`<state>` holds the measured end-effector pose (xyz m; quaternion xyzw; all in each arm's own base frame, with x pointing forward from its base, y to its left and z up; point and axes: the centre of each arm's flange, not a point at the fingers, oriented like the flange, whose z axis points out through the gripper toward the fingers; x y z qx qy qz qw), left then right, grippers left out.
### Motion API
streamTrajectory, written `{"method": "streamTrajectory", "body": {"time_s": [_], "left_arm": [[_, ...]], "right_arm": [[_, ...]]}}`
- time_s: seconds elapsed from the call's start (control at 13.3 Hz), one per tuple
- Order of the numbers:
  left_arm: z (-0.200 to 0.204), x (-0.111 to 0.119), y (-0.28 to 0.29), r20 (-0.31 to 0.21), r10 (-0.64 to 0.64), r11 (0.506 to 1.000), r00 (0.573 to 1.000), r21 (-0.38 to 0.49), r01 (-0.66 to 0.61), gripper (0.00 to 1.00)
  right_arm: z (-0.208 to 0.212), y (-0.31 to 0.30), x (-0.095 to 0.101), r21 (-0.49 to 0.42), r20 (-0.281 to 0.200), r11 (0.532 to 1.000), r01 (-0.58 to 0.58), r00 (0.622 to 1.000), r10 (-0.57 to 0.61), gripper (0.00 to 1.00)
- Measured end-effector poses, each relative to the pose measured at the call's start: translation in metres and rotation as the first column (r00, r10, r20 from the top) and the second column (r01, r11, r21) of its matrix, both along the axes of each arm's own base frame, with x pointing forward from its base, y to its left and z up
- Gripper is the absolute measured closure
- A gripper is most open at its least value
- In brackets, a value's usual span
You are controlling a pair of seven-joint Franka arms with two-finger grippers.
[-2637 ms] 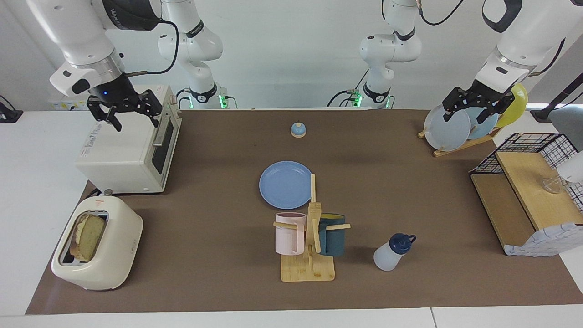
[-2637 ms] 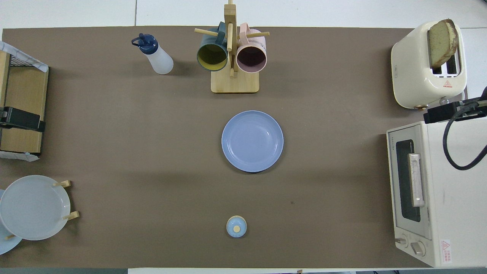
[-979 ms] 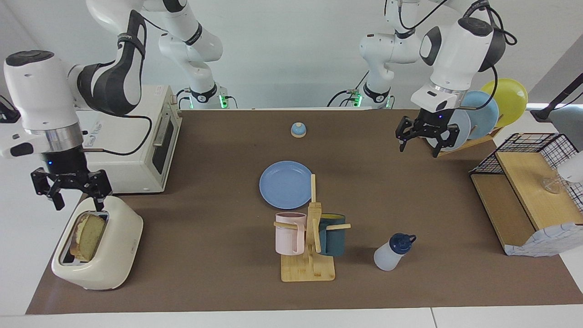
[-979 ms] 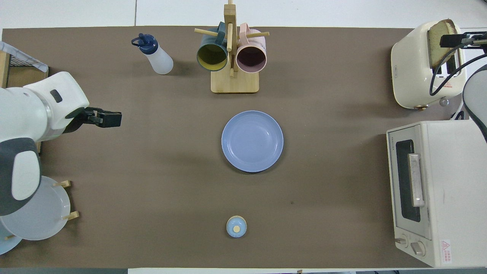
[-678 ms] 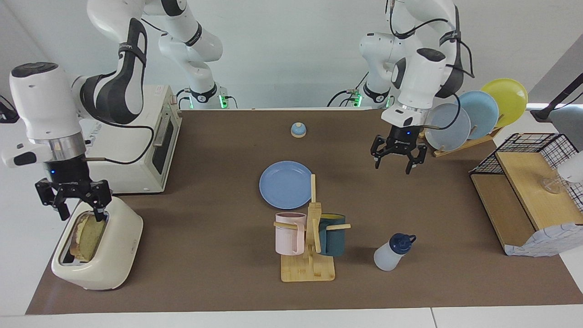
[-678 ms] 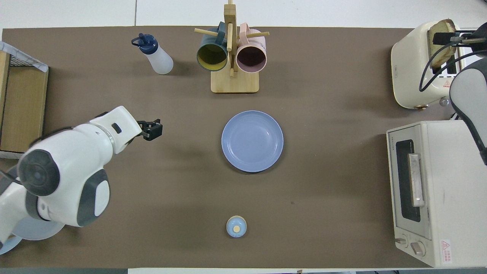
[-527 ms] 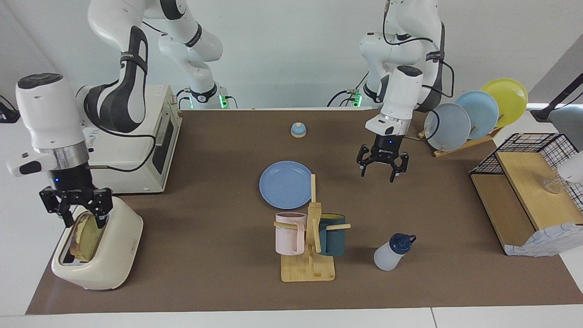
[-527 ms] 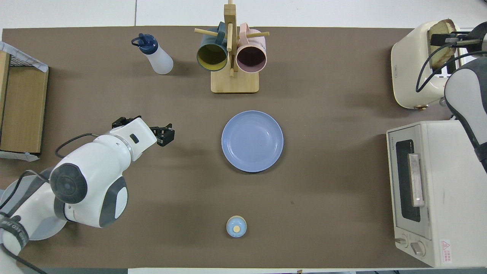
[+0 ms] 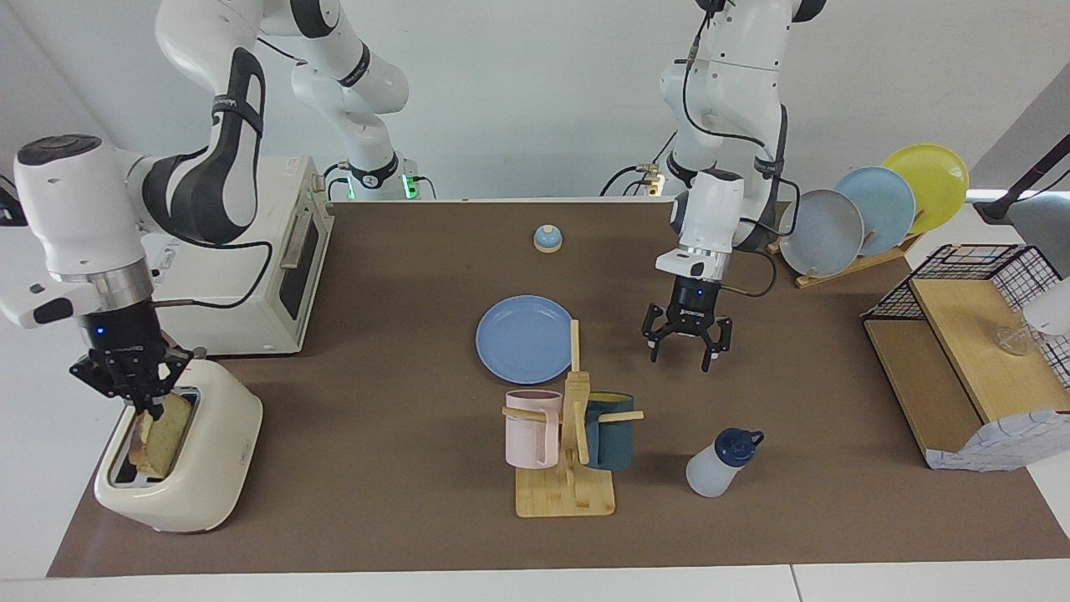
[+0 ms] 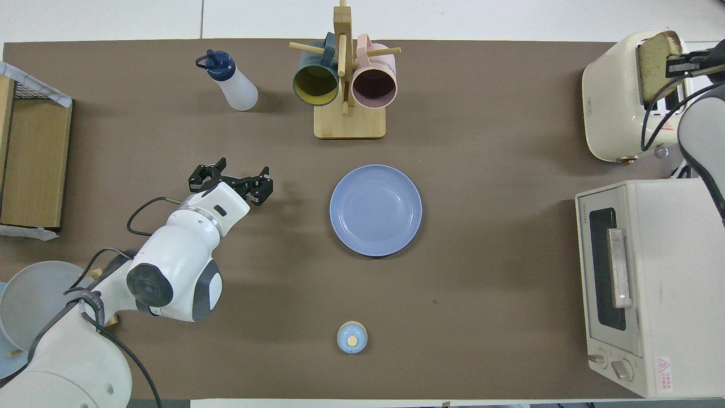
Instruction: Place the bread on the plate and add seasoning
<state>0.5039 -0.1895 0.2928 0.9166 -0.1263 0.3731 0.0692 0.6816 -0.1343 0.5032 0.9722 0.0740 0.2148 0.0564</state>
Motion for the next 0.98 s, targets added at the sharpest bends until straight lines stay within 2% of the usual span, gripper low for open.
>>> {"method": "streamTrajectory", "body": {"time_s": [0.23, 0.3, 0.38, 0.53, 0.6, 0.75, 0.83, 0.98], "left_arm": [[-0.008, 0.02, -0.008, 0.022, 0.061, 0.998, 0.998, 0.008, -0.061, 0.0], [-0.014, 0.029, -0.011, 0.04, 0.105, 0.994, 0.994, 0.027, -0.106, 0.0], [-0.016, 0.038, -0.017, 0.068, 0.144, 0.988, 0.987, 0.038, -0.147, 0.0], [-0.013, 0.051, -0.039, 0.117, 0.172, 0.984, 0.978, 0.029, -0.176, 0.0], [-0.014, 0.058, -0.045, 0.132, 0.169, 0.984, 0.977, 0.031, -0.174, 0.0], [-0.018, 0.08, -0.037, 0.164, 0.185, 0.98, 0.969, 0.046, -0.195, 0.0], [-0.018, 0.091, -0.027, 0.177, 0.2, 0.976, 0.964, 0.051, -0.212, 0.0], [-0.016, 0.105, -0.015, 0.19, 0.217, 0.972, 0.957, 0.052, -0.231, 0.0]], "right_arm": [[0.042, 0.006, -0.006, 0.017, -0.099, 0.999, -0.031, 0.995, 0.033, 0.91], [0.07, 0.018, -0.013, 0.032, -0.145, 0.998, -0.049, 0.988, 0.053, 0.93], [0.098, 0.034, -0.022, 0.043, -0.171, 0.996, -0.072, 0.982, 0.079, 0.93], [0.151, 0.076, -0.043, 0.049, -0.149, 0.99, -0.135, 0.979, 0.141, 0.93], [0.165, 0.1, -0.049, 0.054, -0.135, 0.983, -0.175, 0.974, 0.181, 0.93], [0.169, 0.162, -0.054, 0.078, -0.135, 0.963, -0.258, 0.954, 0.266, 0.93], [0.163, 0.196, -0.056, 0.101, -0.147, 0.961, -0.257, 0.952, 0.27, 0.93], [0.144, 0.265, -0.067, 0.156, -0.181, 0.972, -0.178, 0.962, 0.205, 0.93]]}}
